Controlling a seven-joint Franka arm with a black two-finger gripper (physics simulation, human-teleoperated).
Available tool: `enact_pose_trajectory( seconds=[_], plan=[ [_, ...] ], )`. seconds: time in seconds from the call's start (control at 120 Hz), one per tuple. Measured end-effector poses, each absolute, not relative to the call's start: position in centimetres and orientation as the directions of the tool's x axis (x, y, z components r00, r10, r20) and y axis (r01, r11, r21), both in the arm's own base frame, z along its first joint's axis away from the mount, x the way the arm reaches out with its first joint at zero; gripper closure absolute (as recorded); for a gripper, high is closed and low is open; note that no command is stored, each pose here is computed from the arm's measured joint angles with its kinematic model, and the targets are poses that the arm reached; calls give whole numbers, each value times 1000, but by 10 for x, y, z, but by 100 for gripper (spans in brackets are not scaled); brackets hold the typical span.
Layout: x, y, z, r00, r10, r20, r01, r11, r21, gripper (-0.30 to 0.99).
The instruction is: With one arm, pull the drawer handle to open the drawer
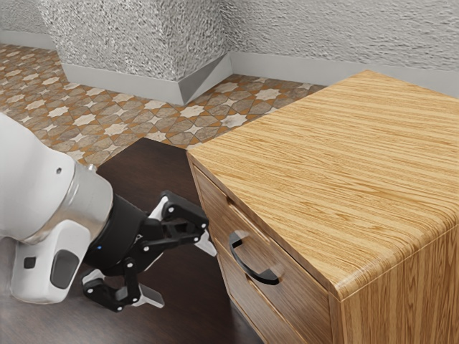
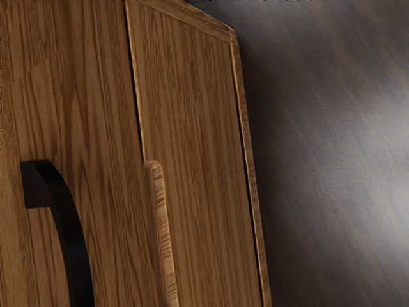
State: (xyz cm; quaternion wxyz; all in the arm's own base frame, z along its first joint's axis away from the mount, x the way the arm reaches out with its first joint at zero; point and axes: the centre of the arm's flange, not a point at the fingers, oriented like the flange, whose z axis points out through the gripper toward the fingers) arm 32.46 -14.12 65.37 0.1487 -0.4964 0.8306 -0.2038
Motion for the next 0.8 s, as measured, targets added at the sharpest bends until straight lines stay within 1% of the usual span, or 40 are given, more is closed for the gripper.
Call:
enact_pose_trajectory(
  seconds=[0.167,0.475,0.8],
  plan=[
    [333,-142,651,-483,-874,-47,-745,439,-502,0],
    [361,-144,631,-503,-863,-49,-743,460,-487,0],
    [368,-146,624,-527,-848,-60,-727,486,-484,0]
  ],
)
